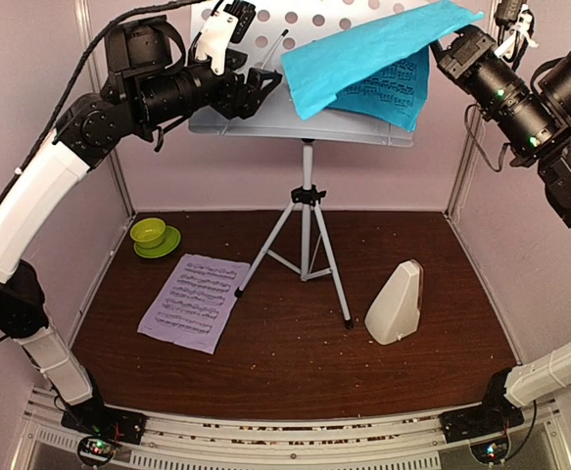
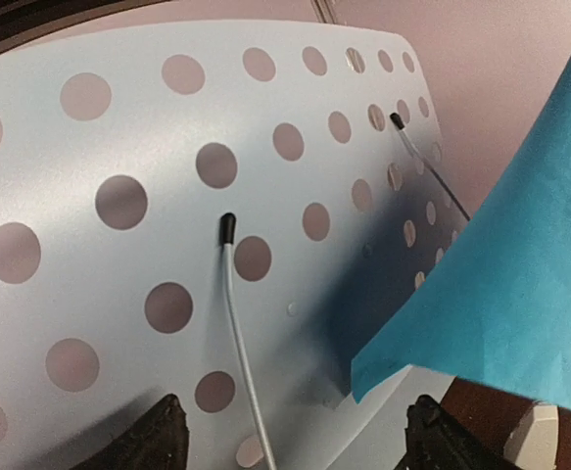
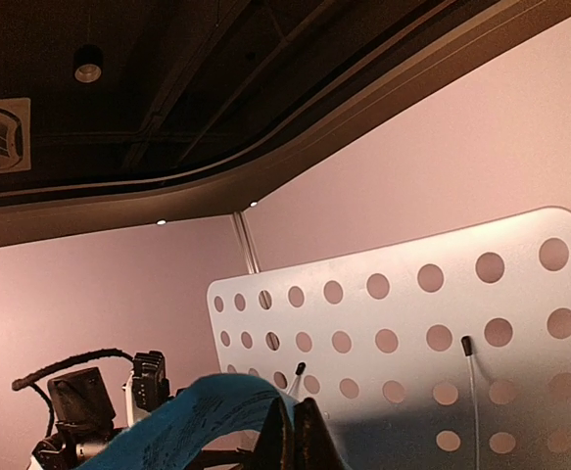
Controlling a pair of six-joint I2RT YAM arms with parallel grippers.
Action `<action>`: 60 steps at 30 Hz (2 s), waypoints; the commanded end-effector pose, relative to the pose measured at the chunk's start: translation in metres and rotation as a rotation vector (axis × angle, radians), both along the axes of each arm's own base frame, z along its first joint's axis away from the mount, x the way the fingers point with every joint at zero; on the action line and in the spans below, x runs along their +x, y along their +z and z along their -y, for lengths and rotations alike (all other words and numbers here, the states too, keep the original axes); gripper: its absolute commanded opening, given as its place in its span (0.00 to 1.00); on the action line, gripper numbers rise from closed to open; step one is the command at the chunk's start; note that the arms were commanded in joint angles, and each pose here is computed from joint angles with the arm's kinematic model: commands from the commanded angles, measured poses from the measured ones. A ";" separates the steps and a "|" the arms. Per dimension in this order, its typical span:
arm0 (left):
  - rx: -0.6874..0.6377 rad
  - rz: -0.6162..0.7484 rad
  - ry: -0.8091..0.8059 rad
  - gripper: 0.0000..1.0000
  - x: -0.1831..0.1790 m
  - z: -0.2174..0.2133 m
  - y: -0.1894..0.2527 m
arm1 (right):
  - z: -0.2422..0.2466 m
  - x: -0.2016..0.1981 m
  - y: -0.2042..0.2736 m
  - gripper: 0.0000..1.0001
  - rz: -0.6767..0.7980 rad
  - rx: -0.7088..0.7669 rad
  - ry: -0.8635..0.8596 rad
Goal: Set up the instrument practice props
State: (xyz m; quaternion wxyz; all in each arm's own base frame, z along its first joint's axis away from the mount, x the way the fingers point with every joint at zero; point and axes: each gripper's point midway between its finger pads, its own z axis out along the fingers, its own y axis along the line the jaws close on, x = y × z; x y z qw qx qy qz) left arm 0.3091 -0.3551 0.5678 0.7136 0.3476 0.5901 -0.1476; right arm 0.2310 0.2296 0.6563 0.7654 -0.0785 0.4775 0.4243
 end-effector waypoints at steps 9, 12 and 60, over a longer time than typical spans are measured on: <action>-0.076 0.207 -0.133 0.93 -0.081 -0.047 0.027 | 0.016 -0.055 0.030 0.00 0.079 0.057 0.218; -0.026 0.184 -0.157 0.93 -0.091 -0.054 0.001 | 0.027 -0.060 0.025 0.00 0.036 0.097 0.237; -0.081 -0.161 -0.639 0.00 -0.130 0.045 -0.004 | 0.019 -0.059 -0.150 0.65 -0.251 -0.252 0.226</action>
